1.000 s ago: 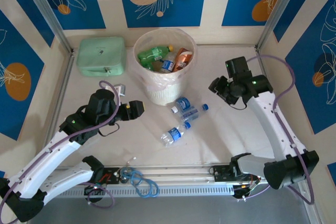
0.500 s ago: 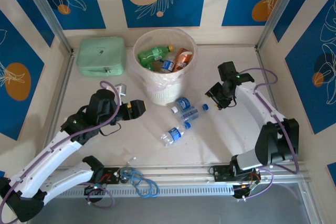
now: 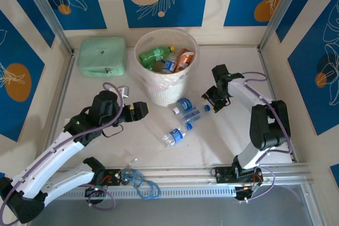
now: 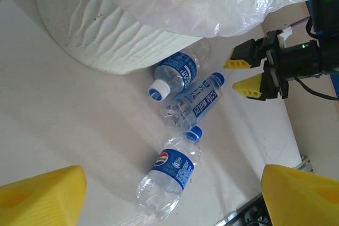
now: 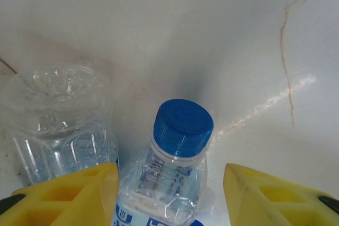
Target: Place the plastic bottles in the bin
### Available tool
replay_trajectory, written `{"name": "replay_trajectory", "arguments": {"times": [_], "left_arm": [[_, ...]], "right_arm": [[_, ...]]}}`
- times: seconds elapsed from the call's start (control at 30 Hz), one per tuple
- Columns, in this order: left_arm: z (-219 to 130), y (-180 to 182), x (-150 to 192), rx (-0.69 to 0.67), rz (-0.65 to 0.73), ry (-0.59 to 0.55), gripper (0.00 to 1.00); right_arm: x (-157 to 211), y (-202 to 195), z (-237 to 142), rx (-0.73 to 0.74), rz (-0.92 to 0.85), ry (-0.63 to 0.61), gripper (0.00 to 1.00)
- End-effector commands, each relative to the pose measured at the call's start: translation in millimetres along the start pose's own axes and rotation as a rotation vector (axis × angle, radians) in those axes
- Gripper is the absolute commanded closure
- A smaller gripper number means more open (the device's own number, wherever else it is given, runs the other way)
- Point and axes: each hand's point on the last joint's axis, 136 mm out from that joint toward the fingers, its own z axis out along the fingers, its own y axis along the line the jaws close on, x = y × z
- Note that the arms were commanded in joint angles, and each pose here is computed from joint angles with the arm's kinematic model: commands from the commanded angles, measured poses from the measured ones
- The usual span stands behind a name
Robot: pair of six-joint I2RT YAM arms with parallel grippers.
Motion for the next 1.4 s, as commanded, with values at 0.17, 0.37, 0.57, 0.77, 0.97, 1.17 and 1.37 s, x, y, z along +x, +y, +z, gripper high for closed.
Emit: {"name": "replay_trajectory", "arguments": {"times": [0.17, 0.37, 0.57, 0.77, 0.97, 1.17, 1.37], "left_arm": [[2, -4, -1, 0.030, 0.000, -0.001, 0.14], [3, -6, -1, 0.043, -0.001, 0.002, 0.14], [2, -4, 2, 0.042, 0.000, 0.004, 0.14], [2, -5, 2, 0.045, -0.003, 0.007, 0.14], [2, -6, -1, 0.046, -0.005, 0.001, 0.14], [1, -10, -3, 0.052, 0.004, 0.000, 0.12], [-7, -28, -18, 0.096, 0.023, -0.019, 0.08]], "right_arm": [[8, -8, 15, 0.047, 0.039, 0.036, 0.46], [7, -11, 25, 0.052, 0.045, 0.038, 0.46], [9, -12, 38, 0.060, 0.039, 0.059, 0.47], [7, -14, 43, 0.058, 0.039, 0.054, 0.54], [2, -15, 37, 0.060, 0.026, 0.035, 0.72], [-3, -12, 2, 0.033, -0.019, -0.040, 0.77], [4, -7, -51, -0.089, -0.105, -0.136, 0.79]]}}
